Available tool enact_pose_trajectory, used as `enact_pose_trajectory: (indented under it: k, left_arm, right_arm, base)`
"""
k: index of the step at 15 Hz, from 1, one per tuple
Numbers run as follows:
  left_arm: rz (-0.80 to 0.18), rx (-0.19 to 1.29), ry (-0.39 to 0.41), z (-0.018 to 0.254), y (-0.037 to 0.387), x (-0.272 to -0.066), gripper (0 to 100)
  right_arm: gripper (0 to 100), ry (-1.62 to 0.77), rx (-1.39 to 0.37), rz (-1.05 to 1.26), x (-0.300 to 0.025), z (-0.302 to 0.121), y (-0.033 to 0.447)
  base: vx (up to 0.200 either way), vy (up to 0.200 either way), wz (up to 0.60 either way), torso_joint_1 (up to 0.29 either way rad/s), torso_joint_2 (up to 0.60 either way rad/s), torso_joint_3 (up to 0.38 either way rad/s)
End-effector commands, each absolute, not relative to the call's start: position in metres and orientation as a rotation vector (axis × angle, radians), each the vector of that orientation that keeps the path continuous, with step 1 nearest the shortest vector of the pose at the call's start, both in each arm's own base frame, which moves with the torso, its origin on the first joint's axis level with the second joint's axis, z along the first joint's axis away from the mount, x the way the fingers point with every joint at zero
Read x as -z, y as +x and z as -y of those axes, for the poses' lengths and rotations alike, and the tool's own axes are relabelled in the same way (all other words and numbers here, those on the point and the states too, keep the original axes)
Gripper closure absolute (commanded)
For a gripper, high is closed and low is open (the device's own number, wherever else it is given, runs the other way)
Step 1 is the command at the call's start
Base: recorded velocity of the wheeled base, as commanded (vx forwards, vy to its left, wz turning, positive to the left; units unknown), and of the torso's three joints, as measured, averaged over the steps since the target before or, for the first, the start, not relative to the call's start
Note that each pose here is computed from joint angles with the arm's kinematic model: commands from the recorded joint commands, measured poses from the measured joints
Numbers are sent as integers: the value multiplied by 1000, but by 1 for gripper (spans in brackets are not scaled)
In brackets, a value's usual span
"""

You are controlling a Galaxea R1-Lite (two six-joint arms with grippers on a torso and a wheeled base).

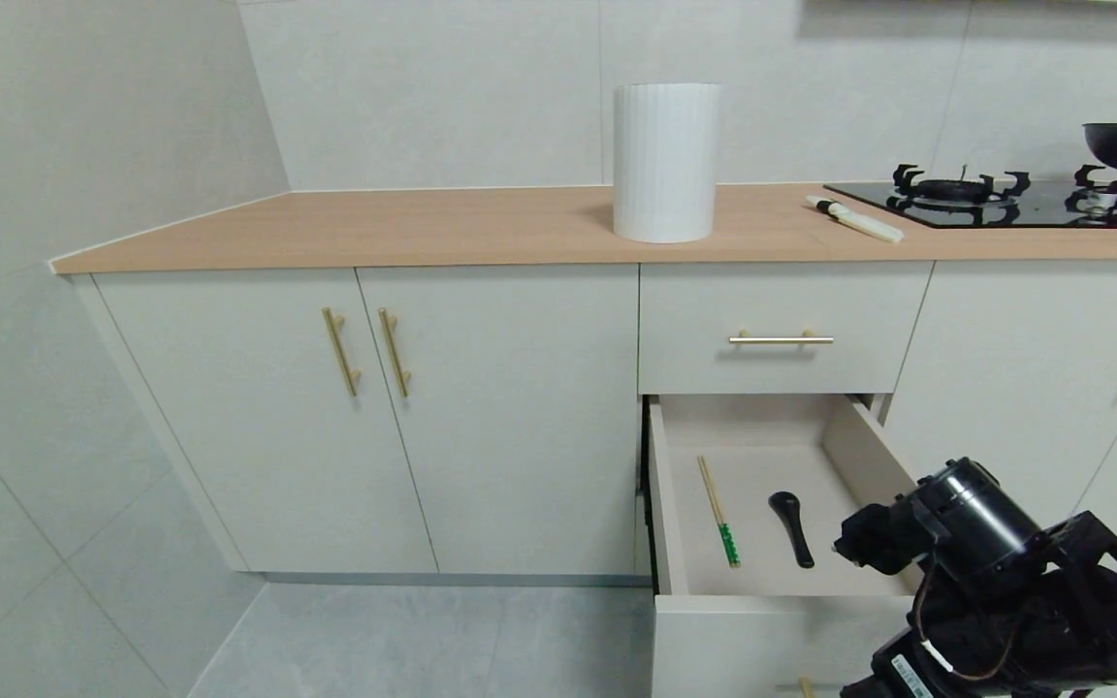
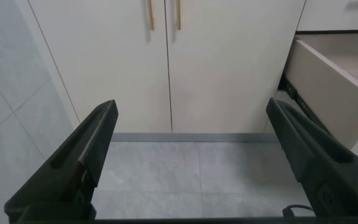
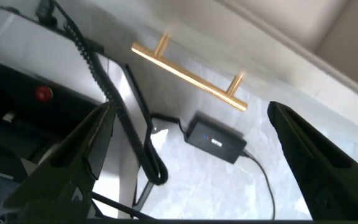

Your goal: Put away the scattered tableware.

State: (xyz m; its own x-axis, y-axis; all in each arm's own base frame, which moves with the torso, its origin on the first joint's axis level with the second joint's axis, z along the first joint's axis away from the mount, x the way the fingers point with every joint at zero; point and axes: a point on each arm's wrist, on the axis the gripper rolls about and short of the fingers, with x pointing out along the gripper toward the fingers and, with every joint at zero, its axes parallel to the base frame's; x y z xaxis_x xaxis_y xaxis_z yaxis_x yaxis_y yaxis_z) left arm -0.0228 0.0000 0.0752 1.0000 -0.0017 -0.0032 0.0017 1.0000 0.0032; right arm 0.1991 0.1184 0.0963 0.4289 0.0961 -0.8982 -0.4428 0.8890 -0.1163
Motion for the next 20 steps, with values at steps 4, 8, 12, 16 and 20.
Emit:
enact_pose_trajectory:
  k: [4, 8, 12, 16, 20]
  left_arm:
    - [-3, 2, 3, 0, -23, -75, 0]
    - [-3, 2, 3, 0, -23, -75, 0]
    - [-3, 2, 3, 0, -23, -75, 0]
    - [-3, 2, 3, 0, -23, -75, 0]
    - [-3, 2, 3, 0, -23, -75, 0]
  right_arm:
    - [0, -391, -330, -1165, -73, -124, 208]
    - [0, -377, -302, -1174, -70, -122, 216]
    - [0, -337, -256, -1165, -69, -116, 233]
    - [0, -270, -194, -1127, -62, -108, 253]
    - [0, -208, -165, -1054, -60, -105, 268]
  base:
    - [0, 0, 0, 0, 0, 0]
    - [0, 0, 0, 0, 0, 0]
    - [0, 0, 0, 0, 0, 0]
    - [0, 0, 0, 0, 0, 0]
    - [0, 0, 0, 0, 0, 0]
